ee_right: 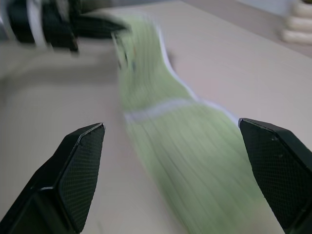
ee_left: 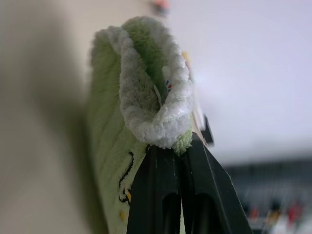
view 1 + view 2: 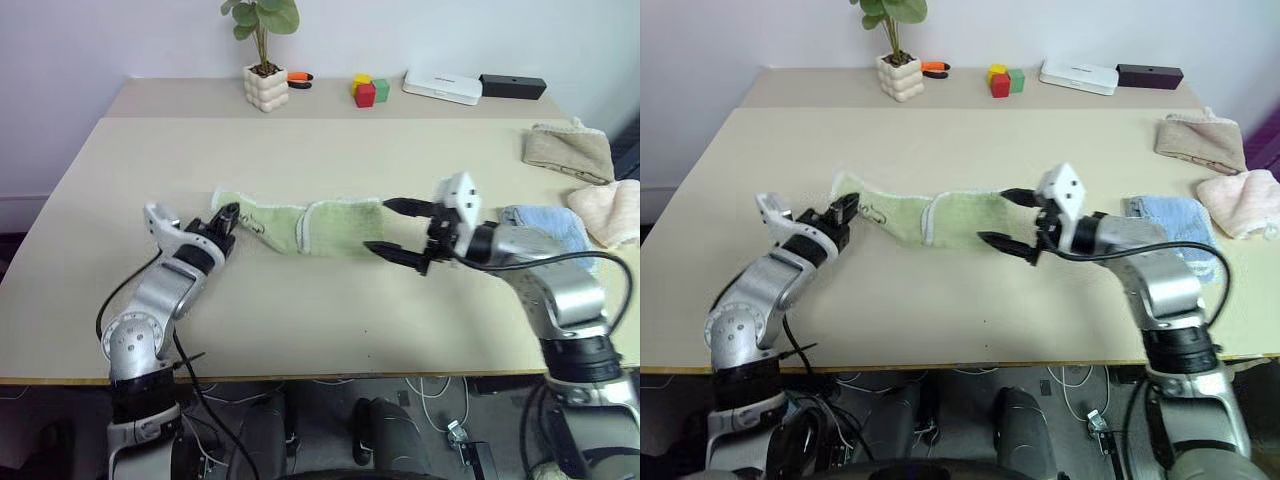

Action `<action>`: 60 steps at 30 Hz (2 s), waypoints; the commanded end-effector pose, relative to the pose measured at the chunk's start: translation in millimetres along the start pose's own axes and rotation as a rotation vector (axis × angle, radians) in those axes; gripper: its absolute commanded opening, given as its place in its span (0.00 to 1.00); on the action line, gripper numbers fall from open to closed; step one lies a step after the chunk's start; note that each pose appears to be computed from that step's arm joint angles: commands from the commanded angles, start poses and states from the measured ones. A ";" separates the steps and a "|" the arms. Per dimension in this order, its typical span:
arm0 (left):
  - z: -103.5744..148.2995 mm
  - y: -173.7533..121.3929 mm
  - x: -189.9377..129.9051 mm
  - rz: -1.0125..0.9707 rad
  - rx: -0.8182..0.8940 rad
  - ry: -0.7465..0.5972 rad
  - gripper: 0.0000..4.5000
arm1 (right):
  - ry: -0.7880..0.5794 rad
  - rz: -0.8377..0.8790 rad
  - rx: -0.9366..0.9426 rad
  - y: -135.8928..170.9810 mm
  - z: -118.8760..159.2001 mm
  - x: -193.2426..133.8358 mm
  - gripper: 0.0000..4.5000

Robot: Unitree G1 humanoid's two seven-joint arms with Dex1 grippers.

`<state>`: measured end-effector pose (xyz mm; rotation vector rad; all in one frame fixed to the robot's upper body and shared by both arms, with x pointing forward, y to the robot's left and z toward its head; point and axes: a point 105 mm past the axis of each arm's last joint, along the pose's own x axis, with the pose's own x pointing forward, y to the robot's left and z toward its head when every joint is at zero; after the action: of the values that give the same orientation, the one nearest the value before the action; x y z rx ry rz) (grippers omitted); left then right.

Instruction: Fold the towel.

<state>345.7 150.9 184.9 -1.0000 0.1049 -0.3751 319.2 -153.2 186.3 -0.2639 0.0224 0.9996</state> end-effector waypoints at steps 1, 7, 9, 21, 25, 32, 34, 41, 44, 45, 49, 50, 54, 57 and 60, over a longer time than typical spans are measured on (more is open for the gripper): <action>-27.1 -33.5 12.9 -0.183 0.183 0.116 0.02 | -0.039 -0.033 -0.052 -5.9 14.8 -17.9 1.00; -89.8 -46.9 42.9 -0.423 0.418 0.374 0.02 | 0.022 -0.108 -0.053 -15.2 7.9 -39.1 1.00; -108.5 -41.6 50.8 -0.448 0.486 0.442 0.02 | 0.007 -0.135 -0.056 -16.1 13.2 -42.4 1.00; -171.1 -36.4 78.4 -0.519 0.523 0.644 0.02 | 0.000 -0.236 -0.068 -3.9 22.0 -56.2 1.00; -179.3 -37.3 68.1 -0.574 0.510 0.703 0.21 | -0.003 -0.260 -0.072 -5.1 23.7 -56.9 1.00; -173.2 -43.1 58.3 -0.642 0.531 0.698 1.00 | -0.027 -0.263 -0.069 -11.8 27.4 -48.2 1.00; -168.1 -60.8 44.4 -0.770 0.488 0.679 1.00 | -0.035 -0.266 -0.072 -16.1 28.6 -44.8 1.00; -149.9 -85.5 8.8 -0.992 0.463 0.615 1.00 | -0.085 -0.294 -0.096 -33.8 38.1 -31.5 1.00; -129.3 -81.4 22.8 -0.917 0.492 0.508 1.00 | -0.116 -0.299 -0.093 -38.0 43.8 -24.2 1.00; -115.3 -81.9 32.8 -0.876 0.491 0.421 1.00 | -0.128 -0.313 -0.088 -40.5 45.4 -21.0 1.00; -63.2 -71.5 70.5 -0.641 0.439 0.123 0.91 | -0.220 -0.401 -0.019 -49.7 52.9 -4.1 1.00; -53.5 -65.3 80.0 -0.562 0.448 0.061 0.84 | -0.242 -0.421 0.002 -49.3 52.8 4.7 0.94; -55.3 -55.0 98.2 -0.435 0.510 0.007 0.50 | -0.254 -0.588 0.066 -56.7 43.1 32.9 0.61; -70.4 -54.1 104.6 -0.414 0.521 0.038 0.17 | -0.242 -0.660 0.143 -54.9 31.9 53.4 0.27; -83.2 -48.8 110.1 -0.376 0.508 0.065 0.00 | -0.190 -0.673 0.160 -44.5 16.2 77.3 0.02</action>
<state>414.1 29.5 175.5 -0.5230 -0.0742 -0.7233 395.0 -114.6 191.1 -0.0007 -0.1085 0.3659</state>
